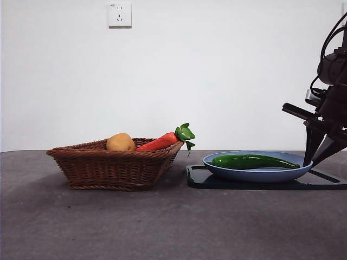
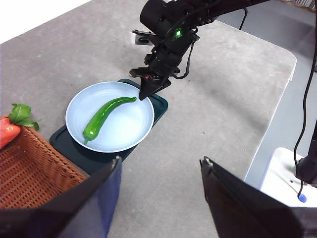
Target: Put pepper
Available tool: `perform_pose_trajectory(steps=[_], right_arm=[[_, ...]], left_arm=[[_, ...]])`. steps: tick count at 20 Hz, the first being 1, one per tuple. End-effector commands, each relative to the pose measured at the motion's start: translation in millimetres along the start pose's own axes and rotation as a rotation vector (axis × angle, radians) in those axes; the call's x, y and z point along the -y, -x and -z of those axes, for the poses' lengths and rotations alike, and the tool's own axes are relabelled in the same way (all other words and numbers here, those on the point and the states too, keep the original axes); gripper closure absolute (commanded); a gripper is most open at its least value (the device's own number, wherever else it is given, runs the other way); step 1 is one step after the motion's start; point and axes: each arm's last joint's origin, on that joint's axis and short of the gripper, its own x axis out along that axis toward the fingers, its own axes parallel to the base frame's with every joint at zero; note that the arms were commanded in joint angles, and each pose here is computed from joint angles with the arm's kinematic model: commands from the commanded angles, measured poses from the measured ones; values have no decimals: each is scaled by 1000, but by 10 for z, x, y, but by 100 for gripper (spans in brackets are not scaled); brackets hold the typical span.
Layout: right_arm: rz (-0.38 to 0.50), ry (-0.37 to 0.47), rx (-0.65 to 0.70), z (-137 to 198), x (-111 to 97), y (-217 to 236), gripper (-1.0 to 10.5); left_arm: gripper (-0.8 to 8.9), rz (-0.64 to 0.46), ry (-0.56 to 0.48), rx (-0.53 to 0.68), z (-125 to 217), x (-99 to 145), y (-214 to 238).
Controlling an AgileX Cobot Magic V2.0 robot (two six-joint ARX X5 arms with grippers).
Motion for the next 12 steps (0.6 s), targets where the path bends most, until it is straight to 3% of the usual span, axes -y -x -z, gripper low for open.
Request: perform_pose_trajectory(steps=[1, 5, 9, 12], right_arm=[[0, -4, 4, -53, 8, -44, 928], [4, -10, -10, -38, 12, -44, 789], [2, 5, -7, -26, -4, 45, 789], [-2, 50, 50, -7, -77, 353, 789]], left_arm=[[529, 8, -9, 18, -52, 23, 13], [529, 8, 7, 18, -52, 23, 13], [529, 7, 10, 11, -45, 23, 13], [529, 8, 14, -9, -25, 23, 13]])
